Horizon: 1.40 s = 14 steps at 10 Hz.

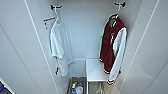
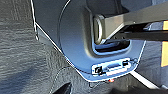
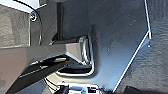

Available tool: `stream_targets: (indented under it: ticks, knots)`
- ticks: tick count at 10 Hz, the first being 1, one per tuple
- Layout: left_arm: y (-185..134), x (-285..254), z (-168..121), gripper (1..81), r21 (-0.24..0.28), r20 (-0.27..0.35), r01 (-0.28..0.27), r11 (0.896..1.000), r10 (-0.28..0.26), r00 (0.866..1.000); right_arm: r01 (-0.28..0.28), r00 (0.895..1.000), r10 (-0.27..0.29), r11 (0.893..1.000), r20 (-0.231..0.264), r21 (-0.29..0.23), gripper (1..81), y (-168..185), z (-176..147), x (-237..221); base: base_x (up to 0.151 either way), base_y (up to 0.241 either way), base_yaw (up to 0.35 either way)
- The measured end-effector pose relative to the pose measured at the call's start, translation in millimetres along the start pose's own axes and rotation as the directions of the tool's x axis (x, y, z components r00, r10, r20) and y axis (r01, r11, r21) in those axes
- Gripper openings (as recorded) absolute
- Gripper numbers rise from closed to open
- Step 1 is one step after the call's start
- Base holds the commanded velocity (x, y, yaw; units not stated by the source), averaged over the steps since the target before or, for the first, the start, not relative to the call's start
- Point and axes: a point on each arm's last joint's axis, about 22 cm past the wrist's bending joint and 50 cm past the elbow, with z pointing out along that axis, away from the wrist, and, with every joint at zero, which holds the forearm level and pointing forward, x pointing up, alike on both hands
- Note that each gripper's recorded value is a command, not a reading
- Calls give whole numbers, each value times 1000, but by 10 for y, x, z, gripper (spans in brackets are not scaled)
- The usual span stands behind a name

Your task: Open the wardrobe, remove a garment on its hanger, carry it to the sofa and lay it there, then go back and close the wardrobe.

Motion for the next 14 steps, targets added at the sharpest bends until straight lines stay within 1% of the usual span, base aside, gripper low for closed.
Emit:
stream_targets:
  ticks: [1, 2, 3, 4, 5, 6, 7, 8, 9, 11, 13, 14]
  knots:
    - [3, 191, -8, 811, -6, -37, 48, 999, -48, 998, -3, 1000, 3, 1000, 3, -3, 811, 16, -4, -32, 0, 0, 0]
    - [-45, 389, -28, 811, -1, -78, 76, 997, -76, 994, -4, 1000, 4, 1000, 4, -21, 811, 105, -19, -56, 0, 0, 0]
    - [-143, 511, -54, 811, 17, -99, 73, 997, -71, 992, -2, 1000, 2, 999, 2, -47, 811, 234, -44, -40, 0, 0, 0]
    - [-272, 565, -84, 811, 44, -106, 54, 998, -49, 993, 0, 1000, 0, 997, -2, -71, 811, 351, -69, -12, 0, 0, 0]
    - [-380, 590, -114, 811, 62, -111, 47, 997, -40, 993, 1, 1000, -1, 996, -7, -85, 811, 428, -89, 5, 0, 0, 0]
    - [-428, 619, -132, 811, 69, -127, 43, 997, -34, 991, 1, 1000, -3, 996, -18, -89, 811, 486, -113, 27, 0, 0, 0]
    - [-392, 658, -130, 811, 63, -158, 42, 997, -31, 987, 3, 998, -7, 997, -57, -76, 811, 524, -150, 117, 0, 0, 0]
    - [-324, 682, -128, 811, 46, -176, 39, 998, -31, 984, 3, 996, -8, 999, -94, -51, 811, 538, -197, 191, 0, 0, 0]
    - [-266, 697, -136, 811, 26, -181, 35, 999, -30, 983, 3, 994, -7, 999, -109, -38, 811, 570, -242, 194, 0, 0, 0]
    - [-295, 706, -206, 811, 3, -189, 29, 1000, -28, 981, 2, 994, -7, 999, -105, -39, 811, 604, -263, 138, 0, 0, 0]
    - [-420, 668, -274, 811, 7, -193, 29, 1000, -27, 981, 3, 995, -6, 1000, -104, -26, 811, 505, -223, 131, 0, 0, 0]
    - [-388, 638, -262, 811, 2, -190, 29, 1000, -28, 981, 14, 995, -17, 1000, -100, -23, 811, 462, -205, 117, 0, 0, 0]
